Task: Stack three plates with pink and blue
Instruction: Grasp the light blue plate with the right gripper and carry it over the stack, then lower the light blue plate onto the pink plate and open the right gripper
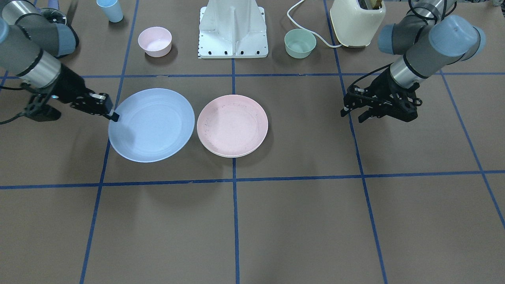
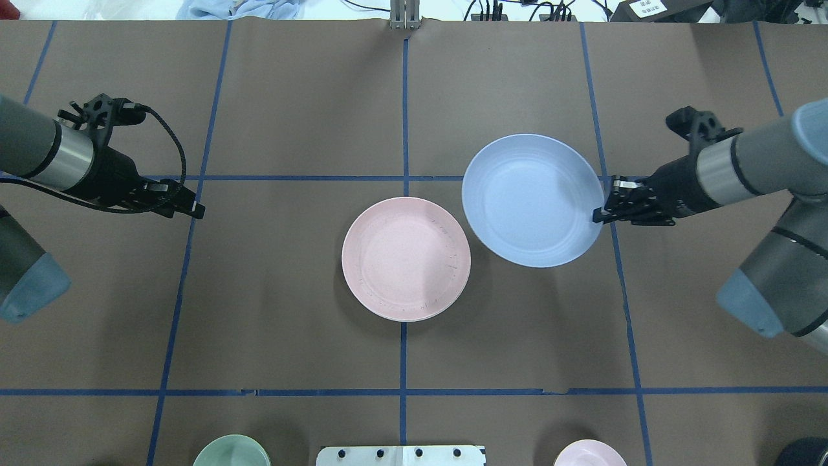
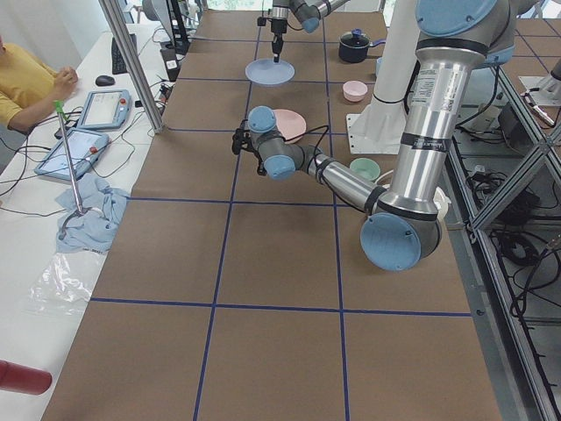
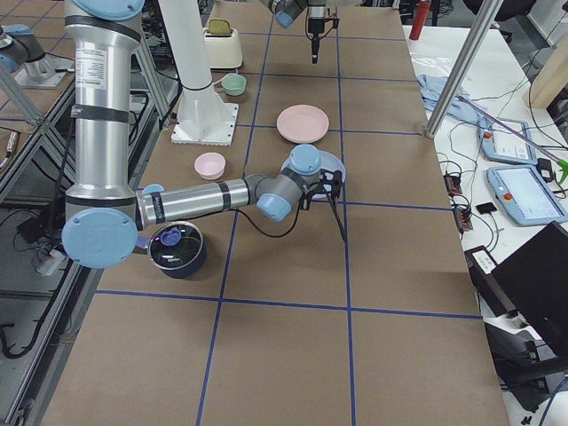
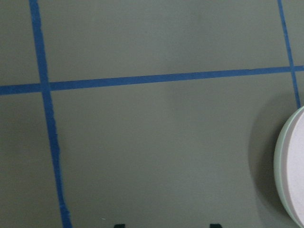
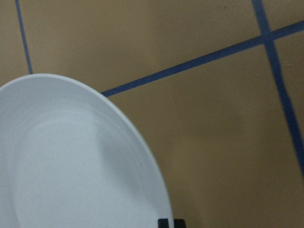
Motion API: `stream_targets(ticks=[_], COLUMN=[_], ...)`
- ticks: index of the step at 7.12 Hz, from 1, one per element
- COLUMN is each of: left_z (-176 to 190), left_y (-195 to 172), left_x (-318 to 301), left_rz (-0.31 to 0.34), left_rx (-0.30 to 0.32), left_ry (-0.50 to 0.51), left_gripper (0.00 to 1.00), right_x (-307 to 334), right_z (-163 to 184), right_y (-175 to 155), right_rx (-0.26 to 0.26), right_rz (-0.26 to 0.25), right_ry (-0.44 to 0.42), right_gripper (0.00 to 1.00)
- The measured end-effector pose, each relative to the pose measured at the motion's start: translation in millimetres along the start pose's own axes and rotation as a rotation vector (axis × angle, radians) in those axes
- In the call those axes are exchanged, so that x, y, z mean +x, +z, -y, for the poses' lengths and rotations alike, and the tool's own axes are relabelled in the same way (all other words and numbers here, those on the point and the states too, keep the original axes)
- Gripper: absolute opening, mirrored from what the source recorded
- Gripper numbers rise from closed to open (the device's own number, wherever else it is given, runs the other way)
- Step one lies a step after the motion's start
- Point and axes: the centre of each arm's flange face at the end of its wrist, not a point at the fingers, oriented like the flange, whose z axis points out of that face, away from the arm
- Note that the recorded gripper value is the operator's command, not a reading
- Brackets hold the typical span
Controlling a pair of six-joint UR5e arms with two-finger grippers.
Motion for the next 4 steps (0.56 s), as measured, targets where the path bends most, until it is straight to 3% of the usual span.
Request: stream_targets(ticks=[1, 4], left_z=[-2, -4], left_y=[-5, -9], left_x=[-13, -20], left_rz=[0.01, 0.014], left_rx=[0.001, 0.001], left_ry=[0.017, 0.03], left_gripper=[0.67, 0.67], right_x=[-39, -114], right_z=[-25, -89], right_y=[27, 95], right_rx=[-0.022, -0.023], right_rz=[0.0, -0.113], right_ry=[0.03, 0.056], right_gripper=[0.0, 0.0])
